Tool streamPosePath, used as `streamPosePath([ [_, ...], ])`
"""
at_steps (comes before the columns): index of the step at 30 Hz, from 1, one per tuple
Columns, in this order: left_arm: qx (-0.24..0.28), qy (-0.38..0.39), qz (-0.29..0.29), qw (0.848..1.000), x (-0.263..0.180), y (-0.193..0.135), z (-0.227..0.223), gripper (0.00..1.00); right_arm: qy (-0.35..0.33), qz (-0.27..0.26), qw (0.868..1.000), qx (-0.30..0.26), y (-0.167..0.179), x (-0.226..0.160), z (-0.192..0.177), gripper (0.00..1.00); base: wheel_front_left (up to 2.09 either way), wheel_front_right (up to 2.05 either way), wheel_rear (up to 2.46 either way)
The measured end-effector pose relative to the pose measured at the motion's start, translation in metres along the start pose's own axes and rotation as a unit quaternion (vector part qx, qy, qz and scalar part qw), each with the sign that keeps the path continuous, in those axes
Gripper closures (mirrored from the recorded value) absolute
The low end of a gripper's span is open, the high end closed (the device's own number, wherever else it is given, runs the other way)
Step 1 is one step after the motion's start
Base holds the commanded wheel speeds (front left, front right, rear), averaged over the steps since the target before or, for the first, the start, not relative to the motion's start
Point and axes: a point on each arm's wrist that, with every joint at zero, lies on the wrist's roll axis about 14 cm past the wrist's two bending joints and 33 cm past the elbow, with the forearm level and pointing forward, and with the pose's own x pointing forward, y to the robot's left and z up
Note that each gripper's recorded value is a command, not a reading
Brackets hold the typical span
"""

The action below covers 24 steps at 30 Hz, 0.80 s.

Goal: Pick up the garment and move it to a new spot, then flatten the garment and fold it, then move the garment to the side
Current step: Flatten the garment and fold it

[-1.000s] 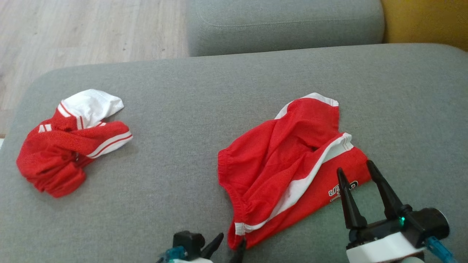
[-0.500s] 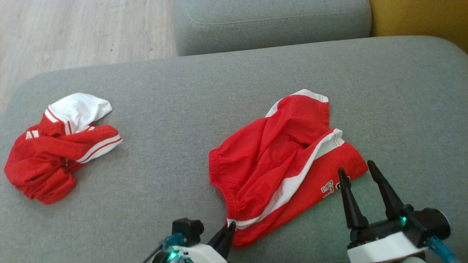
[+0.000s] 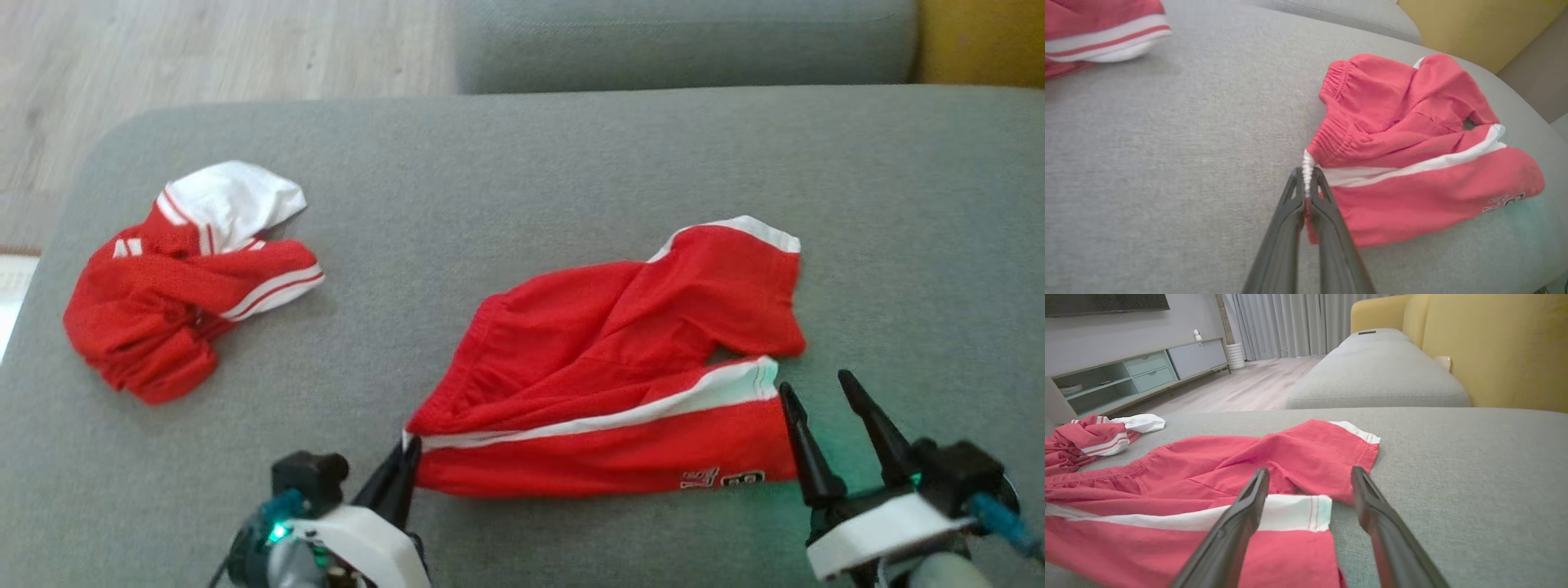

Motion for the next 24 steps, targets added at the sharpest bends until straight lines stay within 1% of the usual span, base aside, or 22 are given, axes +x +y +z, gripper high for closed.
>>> streamPosePath([
  [4,-0.002,-0.001,0.028,1.000,0.002,0.016,0.002,1.00,0.050,0.022,0.998,0.013,-0.004,0.008,-0.024,0.00,0.00,0.00,0.00],
  [7,-0.001,-0.001,0.036,0.999,0.003,0.023,0.002,1.00,0.078,0.032,0.996,0.023,-0.005,0.010,-0.035,0.00,0.00,0.00,0.00],
  [10,0.003,0.000,0.042,0.999,0.008,0.029,0.004,1.00,0.119,0.053,0.991,0.040,0.001,0.014,-0.049,0.00,0.00,0.00,0.00],
  [14,0.016,-0.004,0.050,0.999,0.016,0.037,0.007,1.00,0.157,0.074,0.982,0.076,0.010,0.019,-0.060,0.00,0.00,0.00,0.00],
  [19,0.022,-0.003,0.057,0.998,0.019,0.041,0.005,1.00,0.200,0.094,0.972,0.077,0.010,0.024,-0.071,0.00,0.00,0.00,0.00],
  [22,0.026,-0.004,0.059,0.998,0.021,0.042,0.007,1.00,0.225,0.112,0.965,0.079,0.018,0.025,-0.077,0.00,0.00,0.00,0.00],
  [23,0.029,-0.005,0.059,0.998,0.021,0.043,0.008,1.00,0.227,0.119,0.964,0.077,0.020,0.026,-0.077,0.15,0.00,0.00,0.00],
  [24,0.030,-0.007,0.060,0.998,0.022,0.043,0.009,1.00,0.228,0.122,0.963,0.079,0.023,0.027,-0.077,0.36,0.00,0.00,0.00],
])
